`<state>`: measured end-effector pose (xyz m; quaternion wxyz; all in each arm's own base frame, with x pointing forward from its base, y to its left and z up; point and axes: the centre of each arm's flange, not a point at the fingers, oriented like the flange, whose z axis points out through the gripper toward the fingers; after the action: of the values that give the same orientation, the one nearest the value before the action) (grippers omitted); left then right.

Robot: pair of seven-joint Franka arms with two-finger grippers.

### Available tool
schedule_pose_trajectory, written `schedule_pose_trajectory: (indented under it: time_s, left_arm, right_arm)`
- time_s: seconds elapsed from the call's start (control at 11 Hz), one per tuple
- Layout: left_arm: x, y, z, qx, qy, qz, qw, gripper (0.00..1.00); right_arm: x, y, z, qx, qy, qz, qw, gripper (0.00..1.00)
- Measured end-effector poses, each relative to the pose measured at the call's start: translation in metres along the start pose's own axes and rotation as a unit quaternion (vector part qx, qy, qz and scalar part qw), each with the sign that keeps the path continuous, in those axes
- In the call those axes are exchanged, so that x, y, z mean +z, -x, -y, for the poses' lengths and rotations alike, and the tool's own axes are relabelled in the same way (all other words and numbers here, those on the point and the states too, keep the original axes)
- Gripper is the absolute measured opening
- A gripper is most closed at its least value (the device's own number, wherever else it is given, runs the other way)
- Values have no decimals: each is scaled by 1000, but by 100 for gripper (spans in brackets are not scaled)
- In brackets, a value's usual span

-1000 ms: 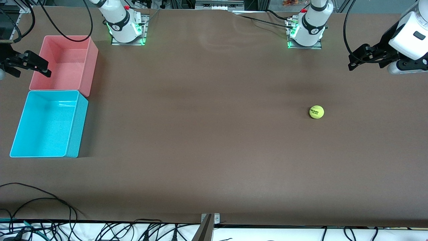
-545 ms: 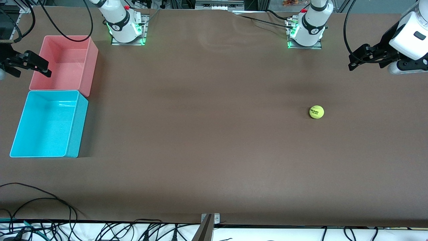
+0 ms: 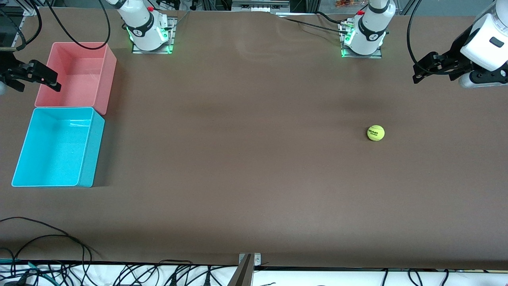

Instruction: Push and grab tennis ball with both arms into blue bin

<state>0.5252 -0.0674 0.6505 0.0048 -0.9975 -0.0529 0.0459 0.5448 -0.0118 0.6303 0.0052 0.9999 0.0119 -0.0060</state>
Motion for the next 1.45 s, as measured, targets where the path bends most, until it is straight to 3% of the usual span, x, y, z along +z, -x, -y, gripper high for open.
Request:
schedule_pose_trajectory:
  time_s: [0.64,1.09,1.45]
  left_arm:
    - [14,-6,-2,2,-4,22,1000,100]
    - [36,-23,13,-10,-6,46,999,100]
    - [72,-20,-15,21,-33,47,998,100]
  right_arm:
    - [-8,0,0,0,1,-8,1000,100]
    - [-3,-3,-5,1,23,-2,1000,100]
    - [-1,-4,-4,-1,23,3,1000,100]
